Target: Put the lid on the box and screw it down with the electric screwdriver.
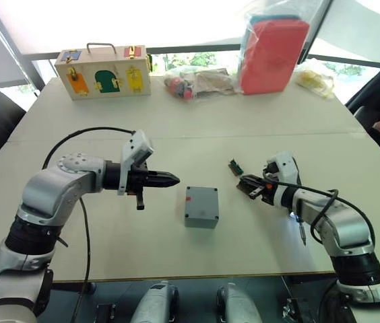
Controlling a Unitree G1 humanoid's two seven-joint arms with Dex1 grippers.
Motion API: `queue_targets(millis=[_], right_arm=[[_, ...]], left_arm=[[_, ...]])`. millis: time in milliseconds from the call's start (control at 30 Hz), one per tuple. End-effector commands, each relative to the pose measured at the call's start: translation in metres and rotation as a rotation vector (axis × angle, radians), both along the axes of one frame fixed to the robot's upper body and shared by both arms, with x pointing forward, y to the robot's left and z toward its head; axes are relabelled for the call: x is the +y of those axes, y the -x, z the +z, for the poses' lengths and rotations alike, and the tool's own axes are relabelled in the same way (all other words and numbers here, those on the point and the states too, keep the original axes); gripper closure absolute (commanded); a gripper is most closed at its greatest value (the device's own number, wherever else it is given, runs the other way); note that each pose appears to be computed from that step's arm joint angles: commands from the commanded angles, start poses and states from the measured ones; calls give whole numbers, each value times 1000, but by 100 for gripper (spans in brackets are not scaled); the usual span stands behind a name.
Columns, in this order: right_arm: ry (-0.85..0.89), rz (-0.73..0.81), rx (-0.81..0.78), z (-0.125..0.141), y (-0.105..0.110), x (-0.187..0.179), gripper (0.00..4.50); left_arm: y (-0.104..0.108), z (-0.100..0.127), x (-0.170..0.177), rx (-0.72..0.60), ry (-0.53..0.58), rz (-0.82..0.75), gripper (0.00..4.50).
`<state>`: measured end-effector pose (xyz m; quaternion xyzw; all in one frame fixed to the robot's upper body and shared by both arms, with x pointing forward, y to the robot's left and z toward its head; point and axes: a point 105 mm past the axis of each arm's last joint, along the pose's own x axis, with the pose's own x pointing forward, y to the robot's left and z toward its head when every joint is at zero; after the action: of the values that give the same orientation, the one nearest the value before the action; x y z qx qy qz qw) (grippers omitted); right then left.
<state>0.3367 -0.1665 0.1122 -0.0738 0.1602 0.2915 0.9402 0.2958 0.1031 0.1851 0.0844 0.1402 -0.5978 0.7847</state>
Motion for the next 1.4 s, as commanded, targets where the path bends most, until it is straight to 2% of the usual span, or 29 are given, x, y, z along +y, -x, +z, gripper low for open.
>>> queue_targets(millis=[33,333,567,633,767,1000,1400], right_arm=[[0,13,-38,9,2,2,446],[-31,5,-80,25,3,0,446],[-66,31,-158,57,4,8,446],[-70,58,-179,68,7,13,446],[-82,247,-194,86,33,47,446],[-36,353,-141,70,52,72,446],[-2,315,-94,48,51,65,446]], left_arm=[[2,13,-2,-51,8,-20,450],[1,10,-2,-46,10,-15,450],[0,8,-3,-44,18,-12,450],[1,7,-3,-45,12,-13,450],[7,5,5,-51,-44,-34,450],[10,0,8,-60,-83,-39,450],[12,-1,0,-57,-59,-34,450]])
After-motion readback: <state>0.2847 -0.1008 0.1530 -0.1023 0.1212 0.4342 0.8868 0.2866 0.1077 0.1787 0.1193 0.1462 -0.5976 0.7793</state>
